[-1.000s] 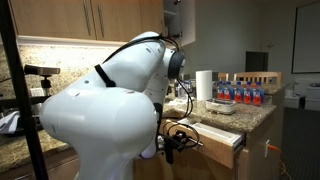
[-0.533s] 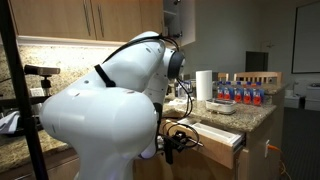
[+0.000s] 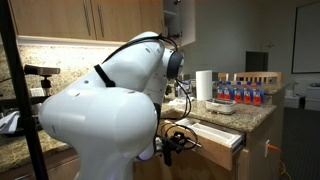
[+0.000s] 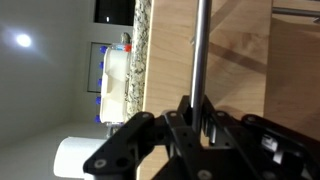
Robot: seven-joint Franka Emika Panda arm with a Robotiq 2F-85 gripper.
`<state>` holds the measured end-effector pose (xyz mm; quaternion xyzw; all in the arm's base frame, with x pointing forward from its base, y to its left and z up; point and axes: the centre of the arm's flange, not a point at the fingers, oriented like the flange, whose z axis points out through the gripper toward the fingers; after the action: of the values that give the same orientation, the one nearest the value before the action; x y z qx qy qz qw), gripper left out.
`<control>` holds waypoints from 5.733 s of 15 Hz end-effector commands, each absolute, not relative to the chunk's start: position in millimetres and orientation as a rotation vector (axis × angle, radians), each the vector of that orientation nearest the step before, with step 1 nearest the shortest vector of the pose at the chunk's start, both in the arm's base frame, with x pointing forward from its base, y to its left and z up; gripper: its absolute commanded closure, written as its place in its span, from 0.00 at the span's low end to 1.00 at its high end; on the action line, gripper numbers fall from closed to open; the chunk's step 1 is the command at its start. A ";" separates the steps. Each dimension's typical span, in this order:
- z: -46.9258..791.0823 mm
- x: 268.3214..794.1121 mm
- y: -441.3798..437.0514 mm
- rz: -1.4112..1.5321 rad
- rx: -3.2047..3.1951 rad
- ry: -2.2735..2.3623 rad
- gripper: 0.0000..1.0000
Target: Open the drawer on the right.
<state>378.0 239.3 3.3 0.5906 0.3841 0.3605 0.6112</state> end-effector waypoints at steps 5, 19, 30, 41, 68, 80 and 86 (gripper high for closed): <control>-44.4 323.9 241.0 0.783 1.468 0.992 0.92; -52.3 302.2 237.8 0.797 1.455 0.990 0.92; -61.7 282.8 240.8 0.836 1.425 0.965 0.92; -66.1 272.1 247.2 0.860 1.412 0.935 0.92; -18.0 192.8 345.8 0.842 1.849 1.186 0.00; 70.1 225.4 373.5 1.015 1.826 1.151 0.00; 148.4 264.1 385.1 1.100 1.873 1.122 0.00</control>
<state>249.2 396.2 93.3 0.7200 0.4243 0.4219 0.3516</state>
